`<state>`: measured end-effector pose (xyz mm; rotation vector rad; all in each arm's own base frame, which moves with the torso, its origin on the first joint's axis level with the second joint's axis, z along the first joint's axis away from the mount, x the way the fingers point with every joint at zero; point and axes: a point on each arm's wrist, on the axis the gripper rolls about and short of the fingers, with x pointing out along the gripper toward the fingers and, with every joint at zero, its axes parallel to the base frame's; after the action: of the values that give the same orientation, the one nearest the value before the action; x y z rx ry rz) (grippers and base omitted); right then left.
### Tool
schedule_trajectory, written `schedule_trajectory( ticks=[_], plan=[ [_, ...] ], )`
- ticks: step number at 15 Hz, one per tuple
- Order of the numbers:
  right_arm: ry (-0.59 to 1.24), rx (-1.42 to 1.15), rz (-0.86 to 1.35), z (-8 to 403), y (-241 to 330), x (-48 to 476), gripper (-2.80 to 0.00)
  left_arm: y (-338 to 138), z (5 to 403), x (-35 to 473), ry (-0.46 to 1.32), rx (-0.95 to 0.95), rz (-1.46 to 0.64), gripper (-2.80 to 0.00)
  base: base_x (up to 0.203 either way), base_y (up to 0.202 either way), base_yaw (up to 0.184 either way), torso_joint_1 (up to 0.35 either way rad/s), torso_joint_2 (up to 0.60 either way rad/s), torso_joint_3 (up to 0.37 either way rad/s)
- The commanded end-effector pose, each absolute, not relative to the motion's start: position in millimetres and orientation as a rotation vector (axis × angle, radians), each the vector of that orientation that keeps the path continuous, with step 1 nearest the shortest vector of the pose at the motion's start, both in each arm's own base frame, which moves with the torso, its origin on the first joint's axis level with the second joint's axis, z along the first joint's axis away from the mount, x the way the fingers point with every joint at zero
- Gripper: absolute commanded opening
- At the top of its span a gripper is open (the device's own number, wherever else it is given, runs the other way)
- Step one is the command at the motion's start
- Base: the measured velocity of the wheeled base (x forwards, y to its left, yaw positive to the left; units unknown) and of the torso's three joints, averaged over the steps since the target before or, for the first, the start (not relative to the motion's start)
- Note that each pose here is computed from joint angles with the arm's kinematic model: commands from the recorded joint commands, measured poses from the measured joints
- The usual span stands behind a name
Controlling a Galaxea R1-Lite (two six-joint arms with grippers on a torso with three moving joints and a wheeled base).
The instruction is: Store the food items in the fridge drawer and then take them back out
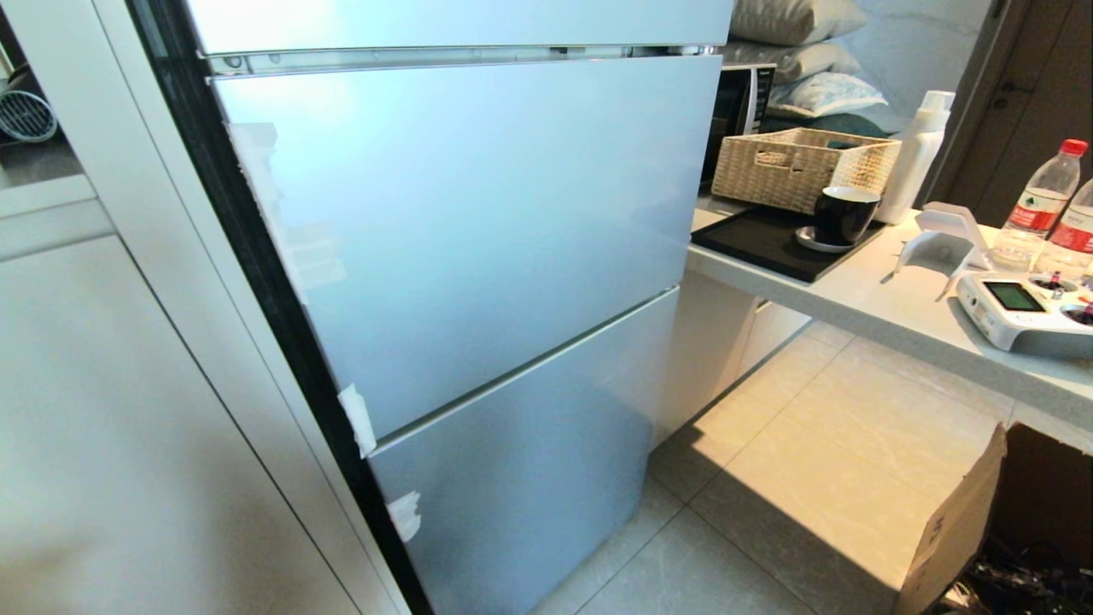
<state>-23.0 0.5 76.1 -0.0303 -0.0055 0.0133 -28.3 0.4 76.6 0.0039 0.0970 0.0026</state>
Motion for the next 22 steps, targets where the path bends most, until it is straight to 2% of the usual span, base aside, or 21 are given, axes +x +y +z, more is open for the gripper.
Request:
schedule_trajectory(
  ticks=[1,22],
  plan=[
    [-0.005,-0.031,0.014,76.2,0.5,-22.9,-2.8,0.4,76.5,-28.2,0.098,0.004,0.003,-2.8,0.0,0.0,0.0,0.0,0.0,0.0],
    [-0.005,-0.031,0.014,76.2,0.5,-22.9,-2.8,0.4,76.5,-28.2,0.098,0.004,0.003,-2.8,0.0,0.0,0.0,0.0,0.0,0.0]
  ],
)
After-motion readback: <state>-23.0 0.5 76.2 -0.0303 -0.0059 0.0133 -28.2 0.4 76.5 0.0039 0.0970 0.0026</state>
